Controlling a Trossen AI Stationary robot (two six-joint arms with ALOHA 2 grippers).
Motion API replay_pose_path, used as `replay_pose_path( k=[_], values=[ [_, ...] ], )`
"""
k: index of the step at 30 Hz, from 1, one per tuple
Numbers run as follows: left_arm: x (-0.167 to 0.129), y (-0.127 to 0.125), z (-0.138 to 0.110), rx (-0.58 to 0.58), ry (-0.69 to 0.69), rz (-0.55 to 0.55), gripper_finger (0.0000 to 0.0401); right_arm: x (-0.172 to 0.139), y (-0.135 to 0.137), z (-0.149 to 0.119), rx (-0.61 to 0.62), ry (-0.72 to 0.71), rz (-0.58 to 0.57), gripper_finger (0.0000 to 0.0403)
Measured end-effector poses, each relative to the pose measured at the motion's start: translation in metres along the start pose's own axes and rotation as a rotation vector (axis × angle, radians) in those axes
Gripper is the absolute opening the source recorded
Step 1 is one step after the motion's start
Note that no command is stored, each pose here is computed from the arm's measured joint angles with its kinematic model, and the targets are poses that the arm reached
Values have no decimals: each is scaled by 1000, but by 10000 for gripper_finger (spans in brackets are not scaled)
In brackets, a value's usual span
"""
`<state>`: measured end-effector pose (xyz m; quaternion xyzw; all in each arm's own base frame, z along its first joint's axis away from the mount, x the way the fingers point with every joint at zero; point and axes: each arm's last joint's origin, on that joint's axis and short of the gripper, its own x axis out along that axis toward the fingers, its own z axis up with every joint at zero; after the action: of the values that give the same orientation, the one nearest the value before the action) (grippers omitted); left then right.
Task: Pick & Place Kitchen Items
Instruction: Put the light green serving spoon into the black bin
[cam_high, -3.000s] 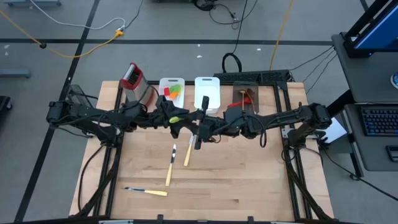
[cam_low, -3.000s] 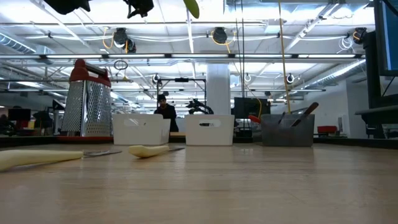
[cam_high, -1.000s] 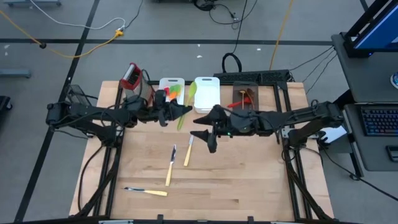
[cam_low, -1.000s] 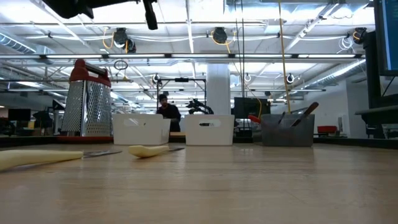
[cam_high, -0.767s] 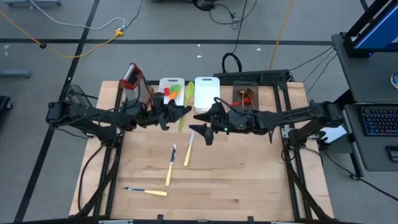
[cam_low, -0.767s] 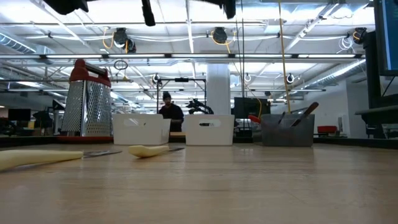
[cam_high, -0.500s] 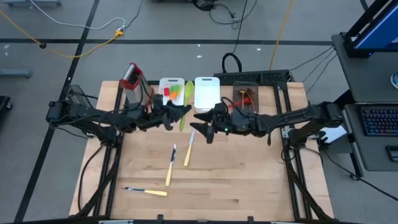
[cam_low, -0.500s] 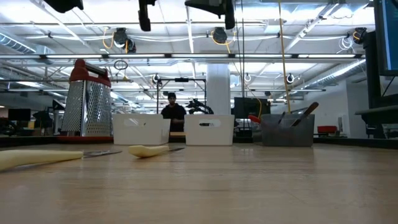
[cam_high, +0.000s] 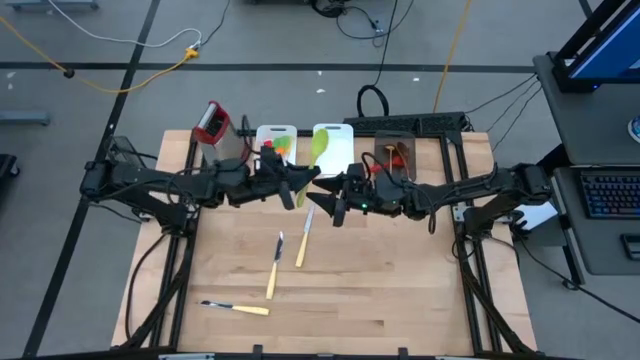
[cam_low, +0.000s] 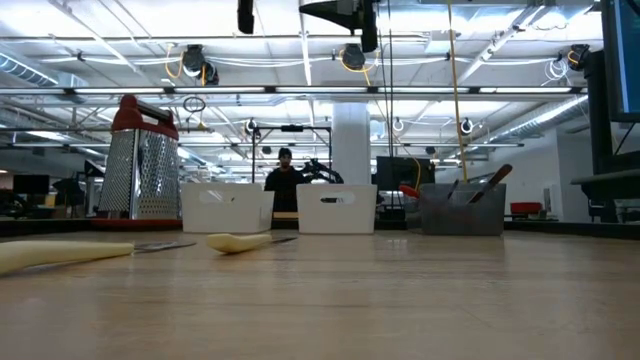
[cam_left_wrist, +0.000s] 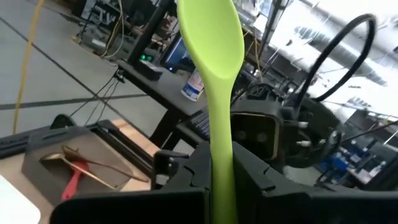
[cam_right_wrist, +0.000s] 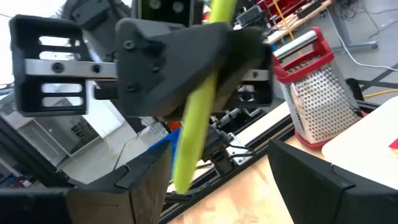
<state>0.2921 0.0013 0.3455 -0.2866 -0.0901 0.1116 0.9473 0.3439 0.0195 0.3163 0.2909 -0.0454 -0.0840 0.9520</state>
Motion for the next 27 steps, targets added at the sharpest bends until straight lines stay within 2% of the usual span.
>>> replay_pose_path(
  k=[12, 15, 20, 27],
  values=[
    [22, -11, -10, 18, 39, -11, 20, 0, -2, 2, -28, -29, -39, 257],
    [23, -14, -10, 38, 41, -8, 20, 0, -3, 2, -13, -21, -42, 245],
    [23, -13, -10, 31, 40, 5, 20, 0, -3, 1, -15, -18, -47, 184],
    [23, -13, -11, 37, 51, 2, 20, 0, -3, 1, -41, -12, -49, 45]
  ],
)
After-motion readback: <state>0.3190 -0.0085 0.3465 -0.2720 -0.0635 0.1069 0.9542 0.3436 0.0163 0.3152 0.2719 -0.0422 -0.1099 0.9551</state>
